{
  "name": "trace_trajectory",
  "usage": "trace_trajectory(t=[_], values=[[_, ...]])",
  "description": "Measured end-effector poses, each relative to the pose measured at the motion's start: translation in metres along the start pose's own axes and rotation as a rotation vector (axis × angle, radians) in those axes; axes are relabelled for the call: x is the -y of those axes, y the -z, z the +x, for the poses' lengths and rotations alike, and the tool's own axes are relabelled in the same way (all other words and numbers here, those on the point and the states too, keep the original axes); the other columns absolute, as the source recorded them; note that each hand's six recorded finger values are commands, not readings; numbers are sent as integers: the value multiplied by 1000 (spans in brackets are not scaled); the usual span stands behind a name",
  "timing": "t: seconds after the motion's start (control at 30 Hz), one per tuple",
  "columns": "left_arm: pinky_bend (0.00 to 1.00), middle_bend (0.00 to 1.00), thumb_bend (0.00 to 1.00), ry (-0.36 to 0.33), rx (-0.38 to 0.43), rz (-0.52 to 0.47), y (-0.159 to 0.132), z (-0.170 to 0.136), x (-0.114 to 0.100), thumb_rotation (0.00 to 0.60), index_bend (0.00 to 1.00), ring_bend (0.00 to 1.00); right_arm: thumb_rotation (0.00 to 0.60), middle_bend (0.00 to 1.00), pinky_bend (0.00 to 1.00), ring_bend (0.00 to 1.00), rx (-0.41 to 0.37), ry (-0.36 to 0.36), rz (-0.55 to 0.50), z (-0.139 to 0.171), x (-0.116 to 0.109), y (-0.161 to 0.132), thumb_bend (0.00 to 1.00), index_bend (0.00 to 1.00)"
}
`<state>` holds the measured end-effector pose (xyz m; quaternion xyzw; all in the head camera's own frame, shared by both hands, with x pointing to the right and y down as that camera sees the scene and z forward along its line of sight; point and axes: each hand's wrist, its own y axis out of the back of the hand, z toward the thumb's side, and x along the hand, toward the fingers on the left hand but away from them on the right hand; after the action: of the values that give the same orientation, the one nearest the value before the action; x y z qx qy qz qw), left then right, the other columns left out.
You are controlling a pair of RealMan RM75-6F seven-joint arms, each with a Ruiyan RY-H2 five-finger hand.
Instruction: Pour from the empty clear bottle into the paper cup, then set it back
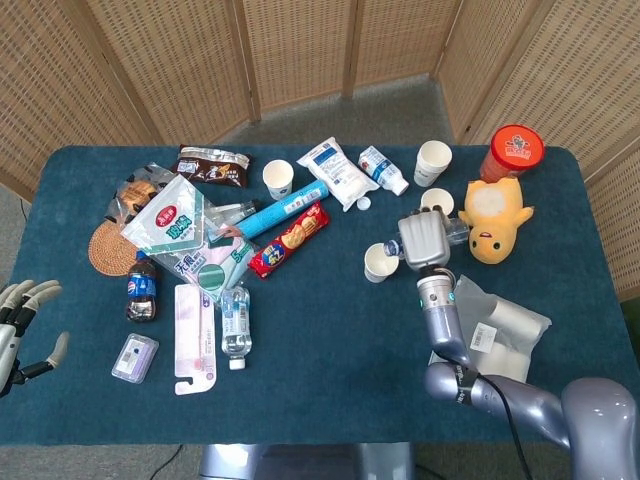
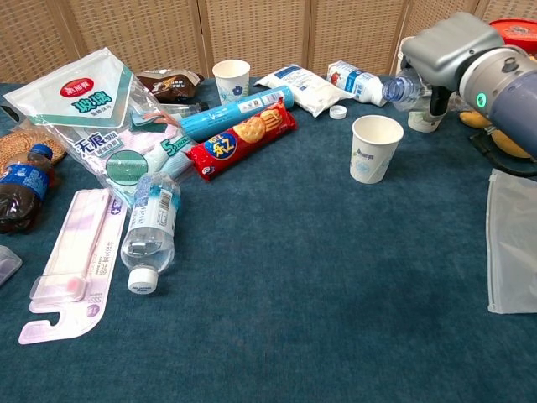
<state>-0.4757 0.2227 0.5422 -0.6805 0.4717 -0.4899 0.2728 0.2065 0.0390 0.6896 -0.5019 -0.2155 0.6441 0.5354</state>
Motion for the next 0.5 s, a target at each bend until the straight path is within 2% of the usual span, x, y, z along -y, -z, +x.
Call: trace_trajectory(t=[0.17, 0.5], values=[[45, 171, 491, 0, 0, 1, -1, 0, 0, 331, 151, 87, 600, 588, 297, 548, 8, -36, -123, 2, -4, 8, 234, 580], [46, 171, 490, 4, 1, 5, -3, 1, 1, 334, 151, 86, 600, 580, 297, 510, 8, -110, -468, 16, -15, 39, 235, 578]])
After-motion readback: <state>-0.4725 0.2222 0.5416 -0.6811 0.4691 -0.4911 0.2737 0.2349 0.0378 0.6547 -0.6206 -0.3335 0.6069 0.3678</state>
